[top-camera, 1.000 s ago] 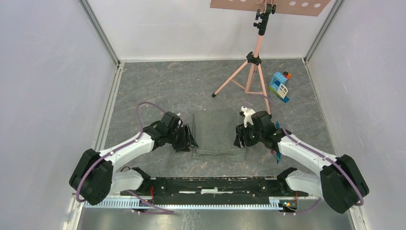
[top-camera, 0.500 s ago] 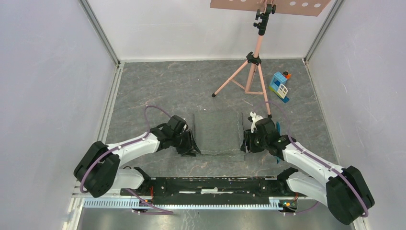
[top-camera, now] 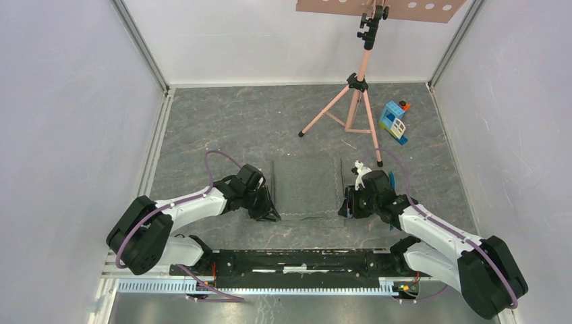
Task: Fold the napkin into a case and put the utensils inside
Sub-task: Smooth out the square-folded napkin at the center of the board.
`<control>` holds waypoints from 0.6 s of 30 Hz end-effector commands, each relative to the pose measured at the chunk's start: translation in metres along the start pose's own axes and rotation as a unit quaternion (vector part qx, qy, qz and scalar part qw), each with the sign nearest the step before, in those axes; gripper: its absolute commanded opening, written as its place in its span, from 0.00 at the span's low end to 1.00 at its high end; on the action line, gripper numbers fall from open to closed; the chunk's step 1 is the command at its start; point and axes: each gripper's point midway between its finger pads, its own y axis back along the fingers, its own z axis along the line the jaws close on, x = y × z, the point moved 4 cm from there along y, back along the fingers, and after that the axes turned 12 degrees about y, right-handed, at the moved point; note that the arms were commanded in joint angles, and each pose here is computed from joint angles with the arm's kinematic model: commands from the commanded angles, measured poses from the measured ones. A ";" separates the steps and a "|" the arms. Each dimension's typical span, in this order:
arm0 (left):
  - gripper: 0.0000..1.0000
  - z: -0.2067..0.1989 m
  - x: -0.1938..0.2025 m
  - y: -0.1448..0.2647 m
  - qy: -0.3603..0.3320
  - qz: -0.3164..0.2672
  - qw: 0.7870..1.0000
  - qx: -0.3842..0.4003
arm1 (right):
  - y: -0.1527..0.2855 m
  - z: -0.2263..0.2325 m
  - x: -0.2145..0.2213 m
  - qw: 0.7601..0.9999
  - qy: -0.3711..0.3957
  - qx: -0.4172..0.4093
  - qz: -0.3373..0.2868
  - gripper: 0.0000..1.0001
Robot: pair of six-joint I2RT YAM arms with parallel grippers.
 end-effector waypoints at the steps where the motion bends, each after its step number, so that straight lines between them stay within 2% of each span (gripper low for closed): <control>1: 0.25 -0.004 -0.001 0.001 0.002 -0.009 1.000 0.011 | 0.000 0.008 -0.003 0.999 -0.007 -0.031 -0.015 0.41; 5: 0.18 -0.004 -0.001 0.001 0.002 -0.012 1.000 0.012 | 0.001 0.009 -0.001 0.999 -0.007 -0.032 -0.016 0.36; 11: 0.15 -0.005 -0.001 0.002 0.002 -0.012 1.000 0.012 | 0.003 0.008 -0.002 0.999 -0.006 -0.027 -0.019 0.24; 18: 0.08 -0.007 -0.001 0.006 -0.001 -0.017 1.000 0.015 | 0.008 0.010 -0.009 0.999 -0.002 -0.026 -0.024 0.16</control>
